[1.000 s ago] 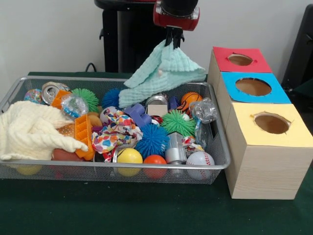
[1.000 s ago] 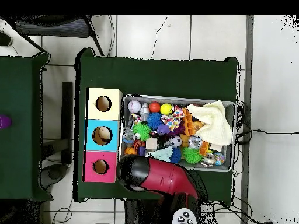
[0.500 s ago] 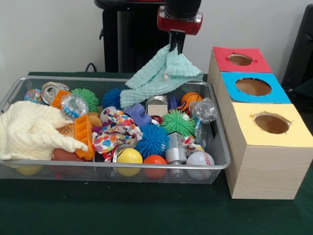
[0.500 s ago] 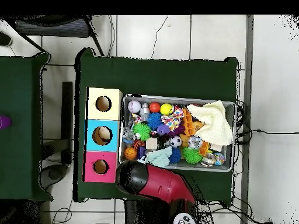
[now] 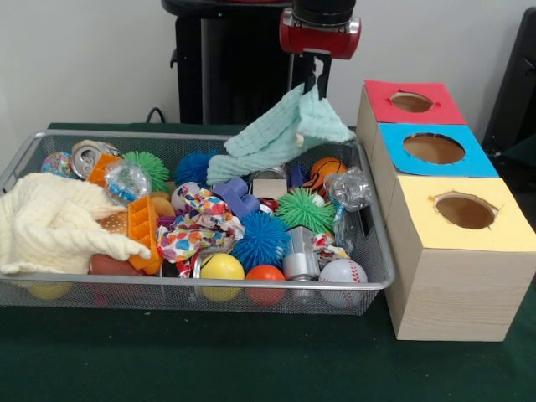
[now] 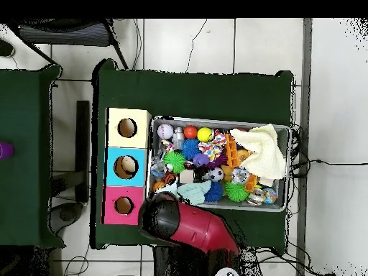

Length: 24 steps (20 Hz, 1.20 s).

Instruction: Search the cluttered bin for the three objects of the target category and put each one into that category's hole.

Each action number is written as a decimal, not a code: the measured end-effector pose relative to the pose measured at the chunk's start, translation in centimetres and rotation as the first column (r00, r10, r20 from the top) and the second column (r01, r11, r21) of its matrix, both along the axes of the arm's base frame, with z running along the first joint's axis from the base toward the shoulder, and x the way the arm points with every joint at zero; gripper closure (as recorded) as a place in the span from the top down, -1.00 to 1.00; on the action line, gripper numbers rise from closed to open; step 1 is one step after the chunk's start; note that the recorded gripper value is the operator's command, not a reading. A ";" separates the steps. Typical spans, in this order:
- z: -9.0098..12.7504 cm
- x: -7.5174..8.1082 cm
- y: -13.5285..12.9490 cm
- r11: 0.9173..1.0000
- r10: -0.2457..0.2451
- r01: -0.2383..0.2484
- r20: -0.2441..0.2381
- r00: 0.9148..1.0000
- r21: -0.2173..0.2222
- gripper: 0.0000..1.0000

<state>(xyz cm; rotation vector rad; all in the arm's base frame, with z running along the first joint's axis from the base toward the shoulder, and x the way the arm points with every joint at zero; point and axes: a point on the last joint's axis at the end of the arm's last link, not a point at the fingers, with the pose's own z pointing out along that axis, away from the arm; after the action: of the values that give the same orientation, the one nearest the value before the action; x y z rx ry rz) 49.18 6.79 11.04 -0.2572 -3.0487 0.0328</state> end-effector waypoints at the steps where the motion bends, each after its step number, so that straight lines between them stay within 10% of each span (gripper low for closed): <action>1: 0.2 0.4 0.2 1.000 -0.001 0.001 0.017 1.000 0.002 -1.00; 16: -2.7 1.9 0.9 1.000 0.014 -0.014 0.067 0.998 0.009 -1.00; 24: -6.2 4.3 -1.4 0.991 0.101 -0.094 0.065 0.993 -0.094 -1.00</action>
<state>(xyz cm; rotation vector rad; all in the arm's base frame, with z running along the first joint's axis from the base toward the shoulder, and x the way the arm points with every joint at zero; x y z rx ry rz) 53.47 5.42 4.84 -0.1169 -3.1310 0.1731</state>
